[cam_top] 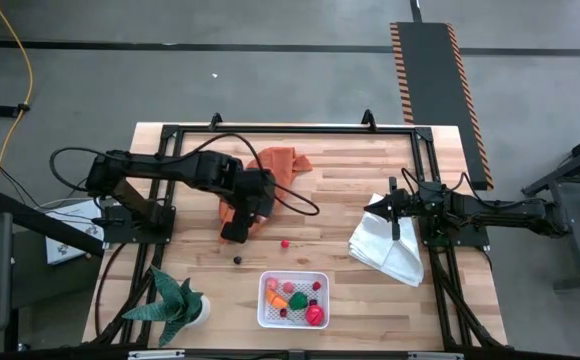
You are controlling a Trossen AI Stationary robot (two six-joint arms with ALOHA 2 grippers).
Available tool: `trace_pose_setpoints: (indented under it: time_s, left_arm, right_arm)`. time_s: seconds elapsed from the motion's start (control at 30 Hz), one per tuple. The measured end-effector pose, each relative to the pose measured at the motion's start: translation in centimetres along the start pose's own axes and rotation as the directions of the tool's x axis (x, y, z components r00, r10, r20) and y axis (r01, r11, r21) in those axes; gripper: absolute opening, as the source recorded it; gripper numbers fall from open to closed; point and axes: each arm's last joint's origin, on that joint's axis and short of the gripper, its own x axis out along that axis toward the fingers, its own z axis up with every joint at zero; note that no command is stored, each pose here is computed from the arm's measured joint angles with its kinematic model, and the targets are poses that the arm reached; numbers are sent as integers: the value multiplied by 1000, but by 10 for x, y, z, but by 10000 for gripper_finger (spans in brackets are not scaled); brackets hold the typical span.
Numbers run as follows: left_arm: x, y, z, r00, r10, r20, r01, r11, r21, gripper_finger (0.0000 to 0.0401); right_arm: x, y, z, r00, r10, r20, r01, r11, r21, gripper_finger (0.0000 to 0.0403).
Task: Pick and placing Produce into tupperware
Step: Put the peach into the white bin
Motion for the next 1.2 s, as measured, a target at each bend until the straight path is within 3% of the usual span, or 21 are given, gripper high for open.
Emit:
trace_pose_setpoints:
  time_s: [0.33, 0.97, 1.2]
  left_arm:
    - [-4, -8, 4, 999, -38, 31, 37, 999, 31, 143]
    - [-5, -47, 16, 995, -40, 88, 27, 989, 148, 143]
    - [-6, -65, 20, 993, -31, 117, 14, 990, 141, 143]
  right_arm:
    - [0, 0, 0, 1000, 0, 0, 0, 1000, 0, 0]
    - [0, 0, 0, 1000, 0, 0, 0, 1000, 0, 0]
    - [0, 0, 0, 1000, 0, 0, 0, 1000, 0, 0]
